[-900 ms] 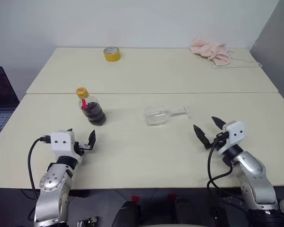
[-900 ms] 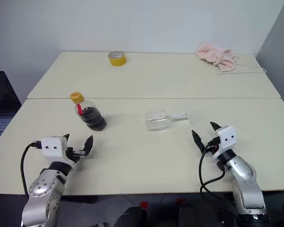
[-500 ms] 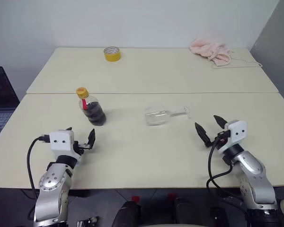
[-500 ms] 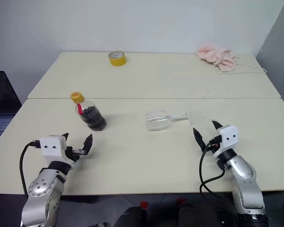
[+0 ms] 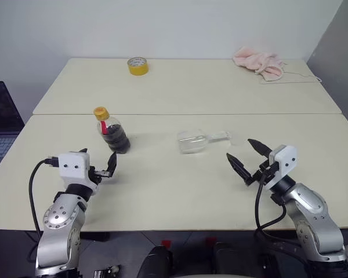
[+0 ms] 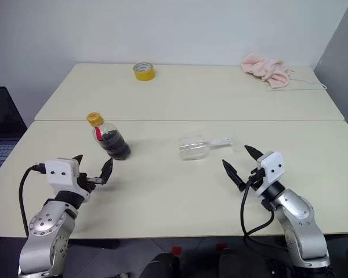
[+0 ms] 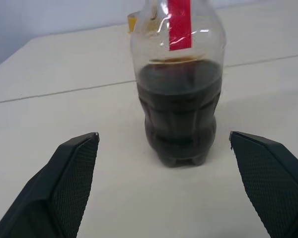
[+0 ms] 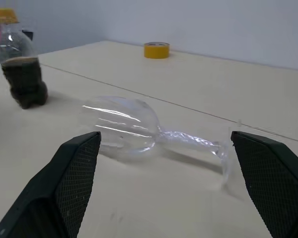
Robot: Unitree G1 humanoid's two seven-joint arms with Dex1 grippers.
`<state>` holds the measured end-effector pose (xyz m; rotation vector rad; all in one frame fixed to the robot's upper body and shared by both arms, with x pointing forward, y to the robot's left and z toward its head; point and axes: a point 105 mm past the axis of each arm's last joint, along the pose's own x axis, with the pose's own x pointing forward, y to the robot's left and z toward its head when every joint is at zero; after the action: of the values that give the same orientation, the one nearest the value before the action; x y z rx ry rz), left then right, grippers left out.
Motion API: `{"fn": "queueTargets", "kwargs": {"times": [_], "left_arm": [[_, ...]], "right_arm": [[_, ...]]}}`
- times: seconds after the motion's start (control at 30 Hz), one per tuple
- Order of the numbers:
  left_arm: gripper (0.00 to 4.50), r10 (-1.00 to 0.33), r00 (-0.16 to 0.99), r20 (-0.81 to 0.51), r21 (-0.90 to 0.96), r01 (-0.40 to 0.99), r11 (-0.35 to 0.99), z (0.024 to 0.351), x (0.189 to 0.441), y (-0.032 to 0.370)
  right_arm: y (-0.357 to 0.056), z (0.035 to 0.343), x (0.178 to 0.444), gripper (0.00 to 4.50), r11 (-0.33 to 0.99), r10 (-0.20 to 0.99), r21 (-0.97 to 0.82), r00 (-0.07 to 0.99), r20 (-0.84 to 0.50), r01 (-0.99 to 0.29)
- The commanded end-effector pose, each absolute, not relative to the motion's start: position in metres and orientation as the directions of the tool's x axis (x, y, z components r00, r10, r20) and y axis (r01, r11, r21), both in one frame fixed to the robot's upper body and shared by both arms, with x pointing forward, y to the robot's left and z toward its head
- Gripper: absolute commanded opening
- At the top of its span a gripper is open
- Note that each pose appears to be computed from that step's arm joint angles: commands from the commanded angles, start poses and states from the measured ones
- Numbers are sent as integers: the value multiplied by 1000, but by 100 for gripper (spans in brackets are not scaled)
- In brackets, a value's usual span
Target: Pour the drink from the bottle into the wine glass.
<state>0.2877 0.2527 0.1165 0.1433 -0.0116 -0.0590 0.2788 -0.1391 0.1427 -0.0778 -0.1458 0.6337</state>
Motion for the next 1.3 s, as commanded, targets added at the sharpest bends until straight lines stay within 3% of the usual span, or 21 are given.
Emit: {"fn": "queueTargets", "kwargs": {"times": [0.03, 0.13, 0.33, 0.63, 1.3], "left_arm": [[446, -144, 989, 17, 175, 139, 975, 128, 285, 245], [446, -181, 983, 30, 201, 172, 964, 134, 288, 241], [446, -126, 989, 76, 201, 109, 973, 139, 298, 252], [446, -51, 998, 25, 184, 46, 982, 127, 309, 262], [446, -155, 988, -22, 180, 156, 971, 119, 344, 249]], "right_arm": [[-128, 156, 270, 450, 742, 668, -163, 737, 99, -650], [-124, 156, 267, 450, 713, 698, -167, 713, 71, -681], [-118, 158, 268, 450, 671, 737, -177, 675, 45, -720], [-118, 159, 275, 450, 664, 742, -180, 670, 39, -725], [-97, 168, 271, 450, 557, 824, -203, 566, 17, -805]]}}
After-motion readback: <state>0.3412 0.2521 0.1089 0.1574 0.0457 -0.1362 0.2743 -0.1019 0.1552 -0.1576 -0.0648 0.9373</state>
